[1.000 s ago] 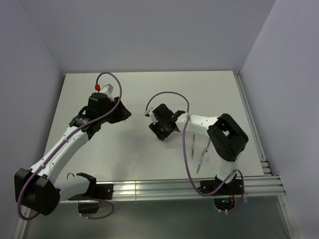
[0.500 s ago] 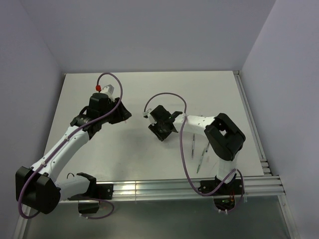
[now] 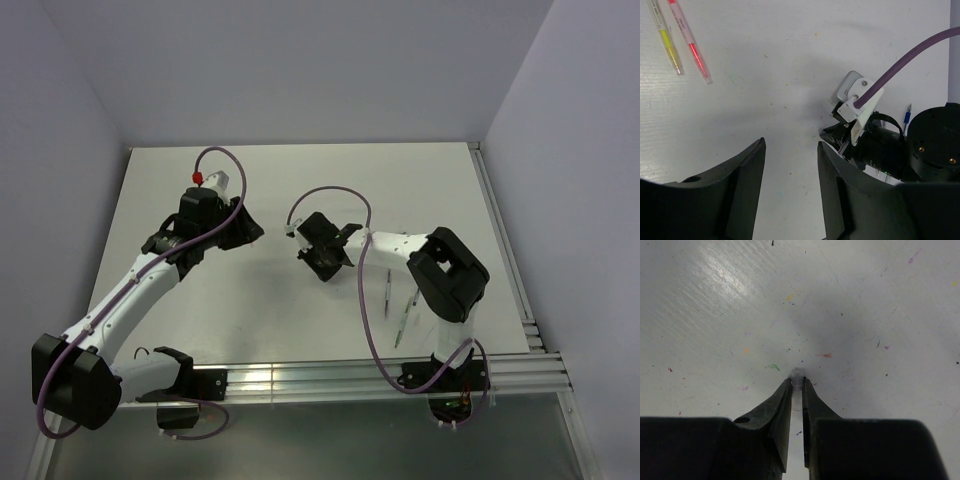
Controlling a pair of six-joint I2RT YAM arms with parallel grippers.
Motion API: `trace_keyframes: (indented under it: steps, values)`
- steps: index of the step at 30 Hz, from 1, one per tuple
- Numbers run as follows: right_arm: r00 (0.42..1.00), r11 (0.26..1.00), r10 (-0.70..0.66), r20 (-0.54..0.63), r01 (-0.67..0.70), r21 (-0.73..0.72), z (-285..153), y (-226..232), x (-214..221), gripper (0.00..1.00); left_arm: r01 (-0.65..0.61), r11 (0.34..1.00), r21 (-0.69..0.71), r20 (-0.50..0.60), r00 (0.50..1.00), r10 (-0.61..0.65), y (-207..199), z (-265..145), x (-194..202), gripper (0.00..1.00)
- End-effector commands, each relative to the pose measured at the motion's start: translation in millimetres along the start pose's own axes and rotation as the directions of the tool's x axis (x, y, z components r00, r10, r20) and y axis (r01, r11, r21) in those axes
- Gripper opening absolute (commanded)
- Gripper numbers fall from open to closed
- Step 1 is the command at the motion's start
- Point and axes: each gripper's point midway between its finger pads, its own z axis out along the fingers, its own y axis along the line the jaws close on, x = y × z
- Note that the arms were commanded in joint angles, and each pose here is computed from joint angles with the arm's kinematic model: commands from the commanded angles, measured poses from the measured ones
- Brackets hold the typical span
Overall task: Insert the pens into the pen caps
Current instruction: Pick up the pen cap from the center of the board, then pick up the pen from the center of the board.
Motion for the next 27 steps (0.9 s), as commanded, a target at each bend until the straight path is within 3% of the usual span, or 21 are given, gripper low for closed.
trace_keyframes:
  steps: [1, 7, 13, 16, 20, 23, 27]
  values:
    - [0.998, 0.998, 0.05, -0.048, -0.052, -0.041, 4, 16, 11, 0.0, -0.012, 1.0, 0.026, 0.02, 1.0, 0.012, -5, 1, -6, 0.5]
    - [0.982, 0.985, 0.159, 0.102, -0.164, 0.047, -38, -9, -38, 0.0, 0.02, 0.999, 0.044, 0.031, 0.999, -0.021, -10, 3, -9, 0.49]
    - [0.911, 0.91, 0.313, 0.27, -0.369, 0.189, -109, -66, -74, 0.0, 0.043, 0.996, 0.076, 0.073, 0.996, -0.049, -24, 6, -21, 0.49]
    - [0.826, 0.827, 0.433, 0.361, -0.523, 0.206, -144, -95, -75, 0.0, 0.032, 0.997, 0.066, 0.088, 0.995, -0.038, -39, 15, -21, 0.49]
    - [0.686, 0.676, 0.494, 0.535, -0.689, 0.26, -202, -141, -60, 0.0, 0.012, 0.995, 0.095, 0.041, 0.999, -0.016, -71, 44, -1, 0.48]
    - [0.574, 0.623, 0.513, 0.638, -0.761, 0.183, -242, -151, -48, 0.0, -0.022, 0.996, 0.084, 0.018, 1.0, 0.021, -90, 69, 16, 0.48]
    - [0.498, 0.592, 0.514, 0.698, -0.795, 0.131, -268, -149, -32, 0.0, -0.095, 0.988, 0.12, -0.027, 0.995, 0.099, -139, 96, 46, 0.47]
